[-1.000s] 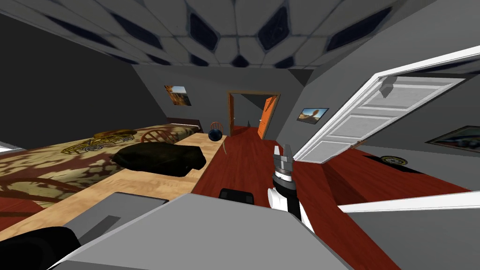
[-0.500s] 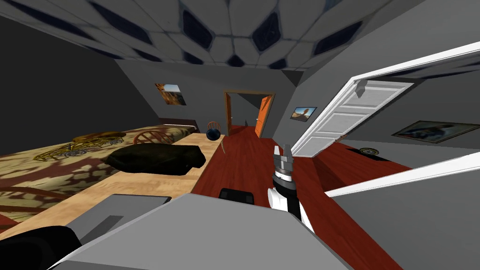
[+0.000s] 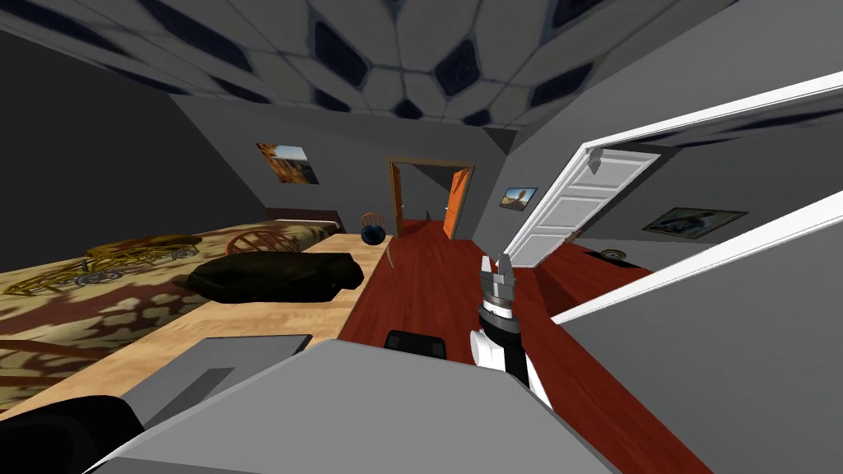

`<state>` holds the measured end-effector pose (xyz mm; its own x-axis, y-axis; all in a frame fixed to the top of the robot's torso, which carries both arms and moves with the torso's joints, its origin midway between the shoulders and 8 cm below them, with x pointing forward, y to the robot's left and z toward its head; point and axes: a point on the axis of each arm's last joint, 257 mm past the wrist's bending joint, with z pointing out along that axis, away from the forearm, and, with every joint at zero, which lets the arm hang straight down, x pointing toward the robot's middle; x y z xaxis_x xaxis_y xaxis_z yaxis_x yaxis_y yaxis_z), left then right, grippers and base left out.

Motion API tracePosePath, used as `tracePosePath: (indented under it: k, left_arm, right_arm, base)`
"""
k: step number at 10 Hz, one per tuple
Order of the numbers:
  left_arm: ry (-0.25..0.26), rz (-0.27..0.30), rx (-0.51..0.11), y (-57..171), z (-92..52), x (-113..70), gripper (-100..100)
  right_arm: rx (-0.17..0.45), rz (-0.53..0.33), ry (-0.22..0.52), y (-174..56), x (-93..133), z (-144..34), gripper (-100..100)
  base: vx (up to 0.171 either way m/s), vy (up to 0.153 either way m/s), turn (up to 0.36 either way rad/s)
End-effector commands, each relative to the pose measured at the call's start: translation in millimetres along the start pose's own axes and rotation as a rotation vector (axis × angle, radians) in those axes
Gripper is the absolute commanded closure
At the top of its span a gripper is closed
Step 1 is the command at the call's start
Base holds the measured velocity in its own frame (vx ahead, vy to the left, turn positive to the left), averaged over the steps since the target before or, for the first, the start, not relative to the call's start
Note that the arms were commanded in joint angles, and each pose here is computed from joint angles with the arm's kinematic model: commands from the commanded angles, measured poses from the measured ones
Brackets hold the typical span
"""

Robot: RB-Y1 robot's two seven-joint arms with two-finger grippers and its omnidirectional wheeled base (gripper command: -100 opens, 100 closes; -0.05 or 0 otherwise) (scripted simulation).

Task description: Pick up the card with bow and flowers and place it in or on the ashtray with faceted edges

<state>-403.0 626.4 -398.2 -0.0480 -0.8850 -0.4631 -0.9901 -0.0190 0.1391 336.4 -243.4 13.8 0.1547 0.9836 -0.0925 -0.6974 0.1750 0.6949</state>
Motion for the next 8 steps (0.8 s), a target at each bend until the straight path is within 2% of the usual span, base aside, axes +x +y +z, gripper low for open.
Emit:
tracePosePath:
  k: [1,2,3,4,5,6,7,8]
  left_arm:
    - [0.001,-0.002,0.002,-0.6,0.9,-0.5,100]
    - [-0.011,-0.021,0.022,-14.3,4.3,-15.3,100]
    - [-0.016,-0.029,0.033,-21.4,5.9,-22.6,100]
    - [-0.016,-0.029,0.033,-21.4,5.9,-22.6,100]
    - [-0.026,-0.045,0.053,-35.3,8.6,-36.2,100]
    - [-0.031,-0.051,0.063,-41.6,9.6,-42.2,100]
    - [-0.031,-0.051,0.063,-41.6,9.6,-42.2,100]
    - [-0.040,-0.064,0.084,-54.8,11.3,-54.5,100]
  right_arm:
    - [0.000,0.000,0.000,0.0,0.0,0.0,0]
    - [0.000,0.000,0.000,0.0,0.0,0.0,0]
    - [0.000,0.000,0.000,0.0,0.0,0.0,0]
    - [0.000,0.000,0.000,0.1,0.0,0.1,0]
    - [0.000,0.000,0.000,0.0,0.0,0.0,0]
    - [0.000,0.000,0.000,0.0,0.0,0.0,0]
    - [0.000,0.000,0.000,0.0,0.0,0.0,0]
    - [0.000,0.000,0.000,0.0,0.0,0.0,0]
  base:
    - [-0.026,-0.006,0.019]
    - [-0.085,-0.006,-0.138]
    - [-0.161,0.012,-0.226]
    - [-0.119,0.024,-0.065]
    - [-0.138,0.047,-0.104]
    - [-0.161,0.051,-0.142]
    - [-0.101,0.023,-0.050]
    - [-0.105,0.003,-0.110]
